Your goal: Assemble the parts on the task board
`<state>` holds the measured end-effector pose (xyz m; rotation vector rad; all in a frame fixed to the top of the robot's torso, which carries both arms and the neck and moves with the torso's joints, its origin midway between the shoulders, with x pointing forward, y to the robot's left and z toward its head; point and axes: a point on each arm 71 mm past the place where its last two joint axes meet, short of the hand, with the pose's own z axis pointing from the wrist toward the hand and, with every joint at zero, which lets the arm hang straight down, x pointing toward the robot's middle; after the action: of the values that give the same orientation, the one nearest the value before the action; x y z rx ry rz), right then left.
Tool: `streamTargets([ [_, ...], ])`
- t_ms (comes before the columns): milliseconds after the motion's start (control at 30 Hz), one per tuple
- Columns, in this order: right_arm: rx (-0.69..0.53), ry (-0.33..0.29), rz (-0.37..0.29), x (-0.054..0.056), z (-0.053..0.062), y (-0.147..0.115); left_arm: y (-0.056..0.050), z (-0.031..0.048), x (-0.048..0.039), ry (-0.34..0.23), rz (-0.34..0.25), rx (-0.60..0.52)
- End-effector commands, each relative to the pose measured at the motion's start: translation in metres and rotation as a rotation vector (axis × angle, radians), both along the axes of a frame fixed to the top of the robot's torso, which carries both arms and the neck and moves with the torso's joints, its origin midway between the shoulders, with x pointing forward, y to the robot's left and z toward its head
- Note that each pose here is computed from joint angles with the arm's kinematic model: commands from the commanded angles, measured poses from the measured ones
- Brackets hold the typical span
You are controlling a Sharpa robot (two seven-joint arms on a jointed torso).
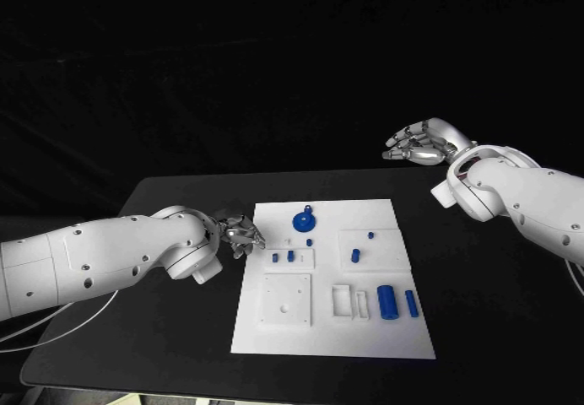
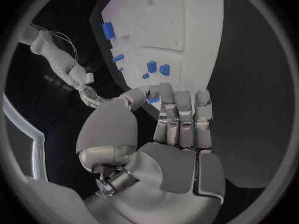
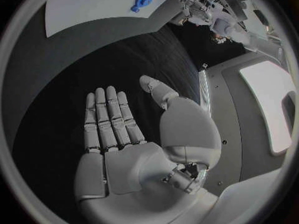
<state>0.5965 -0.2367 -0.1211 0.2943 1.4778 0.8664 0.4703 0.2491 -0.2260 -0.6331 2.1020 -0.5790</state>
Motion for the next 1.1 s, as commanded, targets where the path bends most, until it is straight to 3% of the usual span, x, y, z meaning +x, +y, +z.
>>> streamTargets([
  [33,0.002,0.005,0.016,0.000,0.000,0.001,-0.005,-0.0008,-0.0026,0.032,-0.041,0.001],
  [300,0.002,0.005,0.015,0.000,-0.001,0.001,-0.009,-0.0047,-0.0057,0.060,-0.132,0.154],
  [600,0.003,0.005,0.016,0.000,-0.001,0.001,-0.016,-0.0062,-0.0044,0.037,-0.187,0.247],
  [1100,0.003,0.005,0.018,0.000,-0.001,0.002,-0.026,-0.0076,0.0013,0.014,-0.206,0.262],
])
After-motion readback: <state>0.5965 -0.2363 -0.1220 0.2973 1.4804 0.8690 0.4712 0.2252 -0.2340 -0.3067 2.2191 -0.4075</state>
